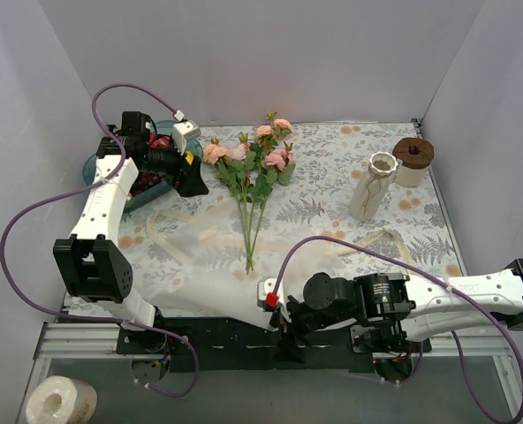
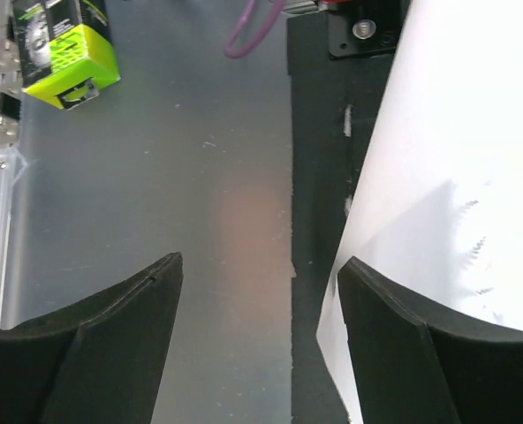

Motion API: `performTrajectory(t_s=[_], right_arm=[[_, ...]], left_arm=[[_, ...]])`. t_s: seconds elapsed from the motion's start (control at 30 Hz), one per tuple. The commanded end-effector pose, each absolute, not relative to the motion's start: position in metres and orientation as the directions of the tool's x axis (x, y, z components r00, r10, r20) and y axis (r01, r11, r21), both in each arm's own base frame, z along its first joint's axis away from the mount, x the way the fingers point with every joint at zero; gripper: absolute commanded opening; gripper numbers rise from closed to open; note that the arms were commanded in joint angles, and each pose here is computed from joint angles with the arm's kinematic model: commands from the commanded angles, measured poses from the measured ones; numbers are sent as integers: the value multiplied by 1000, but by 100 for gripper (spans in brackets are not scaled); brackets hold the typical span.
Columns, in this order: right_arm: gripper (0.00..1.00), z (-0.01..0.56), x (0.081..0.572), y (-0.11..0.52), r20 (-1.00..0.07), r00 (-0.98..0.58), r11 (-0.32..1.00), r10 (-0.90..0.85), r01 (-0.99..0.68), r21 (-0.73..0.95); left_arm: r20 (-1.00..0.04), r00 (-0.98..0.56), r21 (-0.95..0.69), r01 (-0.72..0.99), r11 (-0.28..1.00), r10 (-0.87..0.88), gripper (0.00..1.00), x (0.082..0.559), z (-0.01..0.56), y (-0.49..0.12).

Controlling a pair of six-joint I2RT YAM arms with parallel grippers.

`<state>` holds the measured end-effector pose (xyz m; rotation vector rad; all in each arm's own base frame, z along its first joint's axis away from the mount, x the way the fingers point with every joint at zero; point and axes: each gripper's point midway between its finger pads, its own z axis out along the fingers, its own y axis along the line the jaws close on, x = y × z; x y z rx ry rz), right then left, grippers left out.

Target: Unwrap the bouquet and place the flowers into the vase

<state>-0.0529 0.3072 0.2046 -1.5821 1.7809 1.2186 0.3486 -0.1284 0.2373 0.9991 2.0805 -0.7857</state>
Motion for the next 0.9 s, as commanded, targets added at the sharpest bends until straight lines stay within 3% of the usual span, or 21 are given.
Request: performTrajectory(t_s=[0.0,0.27,0.37,0.5,0.57,0.6,0.63,0.7,0.77,0.87], right_arm=[[79,233,-61,309,-835,-265,-59,-482,-941,332],[79,261,-60,299,-873,-266,-87,-409,-941,328],[79,280,-27,294,-912,-249,49,-326,-968,246],[88,296,59,284,-942,-248,444,-228,-887,126],[82,297,87,282,-929,-274,538,-250,-837,102],[76,279,118,284,-899,-337,620,-281,-778,98],[62,268,133,279,-872,-385,666,-301,-739,96],[56,254,173,279,-827,-482,744,-288,-656,123],[66,257,201,284,-815,-527,778,-241,-607,163],[78,227,259,275,-742,-654,897,-150,-405,176]], left_arm=[[-797,-410,-176,861,478,444,98,323,250,-130],[-811,-343,-148,904,401,474,98,297,249,-135],[-827,-334,-138,901,411,453,98,300,254,-137],[-840,-382,-226,892,392,386,98,299,263,-148],[-832,-404,-255,887,385,380,98,301,264,-149],[-800,-462,-319,868,381,381,98,301,251,-150],[-796,-471,-339,868,364,381,98,301,251,-152],[-752,-523,-415,848,329,401,98,295,238,-152],[-694,-594,-492,804,334,407,98,308,220,-153],[-621,-698,-545,712,443,356,98,330,211,-143]])
